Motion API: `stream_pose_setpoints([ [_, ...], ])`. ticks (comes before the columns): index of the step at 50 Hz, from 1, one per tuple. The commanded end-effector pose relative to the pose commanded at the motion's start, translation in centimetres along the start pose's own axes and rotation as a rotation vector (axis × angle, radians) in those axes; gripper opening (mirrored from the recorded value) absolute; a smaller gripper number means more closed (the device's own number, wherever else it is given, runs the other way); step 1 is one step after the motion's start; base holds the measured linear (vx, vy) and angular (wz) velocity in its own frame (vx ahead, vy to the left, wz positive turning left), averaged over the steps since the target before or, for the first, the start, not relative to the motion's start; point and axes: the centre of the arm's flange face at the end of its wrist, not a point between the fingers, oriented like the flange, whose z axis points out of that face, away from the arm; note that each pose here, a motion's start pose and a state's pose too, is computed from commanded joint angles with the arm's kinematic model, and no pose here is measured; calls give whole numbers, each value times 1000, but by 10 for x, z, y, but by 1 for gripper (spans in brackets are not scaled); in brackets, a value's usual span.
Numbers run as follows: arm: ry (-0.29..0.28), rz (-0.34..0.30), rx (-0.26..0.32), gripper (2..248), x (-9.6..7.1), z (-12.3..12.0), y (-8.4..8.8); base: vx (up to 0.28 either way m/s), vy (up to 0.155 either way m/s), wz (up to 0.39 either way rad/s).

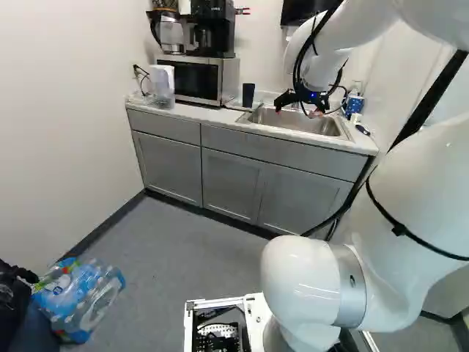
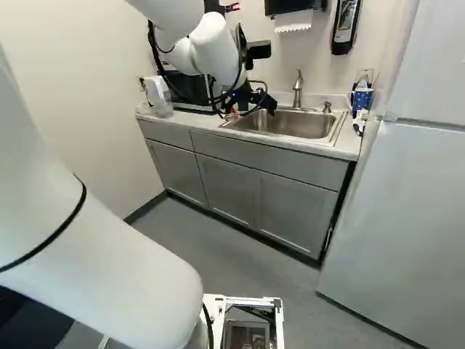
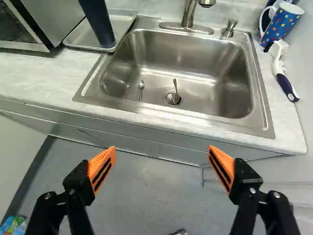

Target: Rinse the cup and place it in the tray

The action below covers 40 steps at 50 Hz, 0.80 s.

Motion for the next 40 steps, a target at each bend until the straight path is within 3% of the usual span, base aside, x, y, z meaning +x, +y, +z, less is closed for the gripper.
stream_pose_setpoints([
  [20,48,-19,33,247,-30,15,-16,0,0,0],
  [40,113,-41,75,247,-74,31,-36,0,0,0],
])
